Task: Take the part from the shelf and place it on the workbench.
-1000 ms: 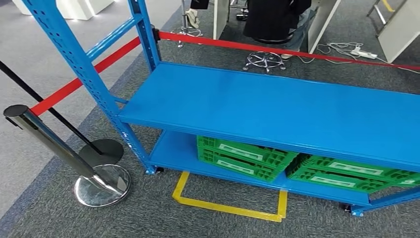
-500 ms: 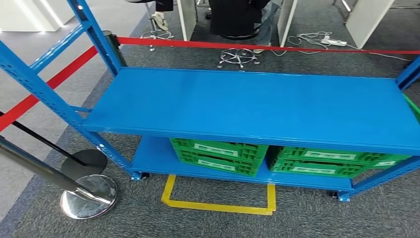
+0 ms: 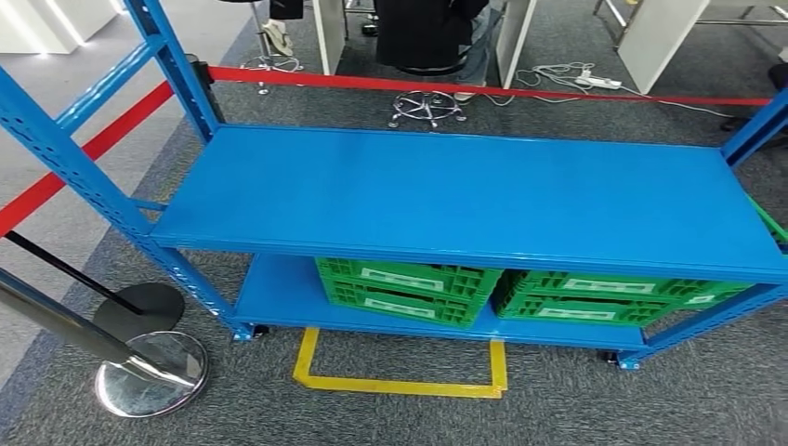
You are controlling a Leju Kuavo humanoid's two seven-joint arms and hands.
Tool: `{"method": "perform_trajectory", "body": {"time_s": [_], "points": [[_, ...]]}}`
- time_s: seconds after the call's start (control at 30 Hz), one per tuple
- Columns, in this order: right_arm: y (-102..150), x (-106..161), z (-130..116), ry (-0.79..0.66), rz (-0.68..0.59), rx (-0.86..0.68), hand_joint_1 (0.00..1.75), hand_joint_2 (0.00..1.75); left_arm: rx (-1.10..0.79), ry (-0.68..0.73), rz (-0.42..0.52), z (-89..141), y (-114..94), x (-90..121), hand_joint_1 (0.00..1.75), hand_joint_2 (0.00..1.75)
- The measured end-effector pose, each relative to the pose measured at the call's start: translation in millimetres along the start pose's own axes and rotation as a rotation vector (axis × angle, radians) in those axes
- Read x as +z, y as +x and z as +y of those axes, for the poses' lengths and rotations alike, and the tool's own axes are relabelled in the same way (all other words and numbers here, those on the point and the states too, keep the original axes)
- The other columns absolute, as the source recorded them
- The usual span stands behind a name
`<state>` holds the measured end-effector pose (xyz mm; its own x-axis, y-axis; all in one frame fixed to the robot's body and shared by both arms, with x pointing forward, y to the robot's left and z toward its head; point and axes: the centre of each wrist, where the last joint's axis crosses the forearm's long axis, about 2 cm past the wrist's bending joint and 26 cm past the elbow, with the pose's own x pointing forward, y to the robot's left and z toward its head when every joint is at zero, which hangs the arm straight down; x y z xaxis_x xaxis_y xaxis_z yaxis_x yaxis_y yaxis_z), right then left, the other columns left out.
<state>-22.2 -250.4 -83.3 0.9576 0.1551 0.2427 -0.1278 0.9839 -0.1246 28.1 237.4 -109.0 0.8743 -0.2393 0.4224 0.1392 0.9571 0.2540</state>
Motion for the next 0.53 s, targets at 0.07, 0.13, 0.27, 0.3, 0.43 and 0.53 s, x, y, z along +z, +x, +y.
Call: {"method": "perform_trajectory", "body": {"time_s": [0.07, 0.13, 0.27, 0.3, 0.43, 0.53], "points": [[-0.4, 0.3, -0.8, -0.011, 0.005, 0.006, 0.00, 1.75, -0.003, -0.012, -0.010, -0.4, -0.6, 0.3, 0.00, 1.75], [0.7, 0.4, -2.2, -0.022, 0.009, 0.017, 0.00, 1.75, -0.004, -0.021, -0.020, -0.2, -0.4, 0.1, 0.00, 1.75], [2.4, 0.6, -4.2, -0.028, 0.018, 0.029, 0.00, 1.75, -0.007, -0.022, -0.023, 1.6, -1.0, -0.4, 0.00, 1.75], [2.8, 0.6, -4.2, -0.027, 0.019, 0.028, 0.00, 1.75, -0.007, -0.021, -0.022, 2.6, -1.9, -0.5, 0.00, 1.75], [14.1, -1.8, -3.2, -0.020, -0.017, 0.004, 0.00, 1.75, 0.007, -0.030, 0.013, 5.7, -11.1, 1.7, 0.00, 1.75], [27.1, -4.8, -4.6, -0.019, -0.059, -0.026, 0.00, 1.75, 0.028, -0.044, 0.050, 6.3, -19.8, 4.8, 0.00, 1.75]]}}
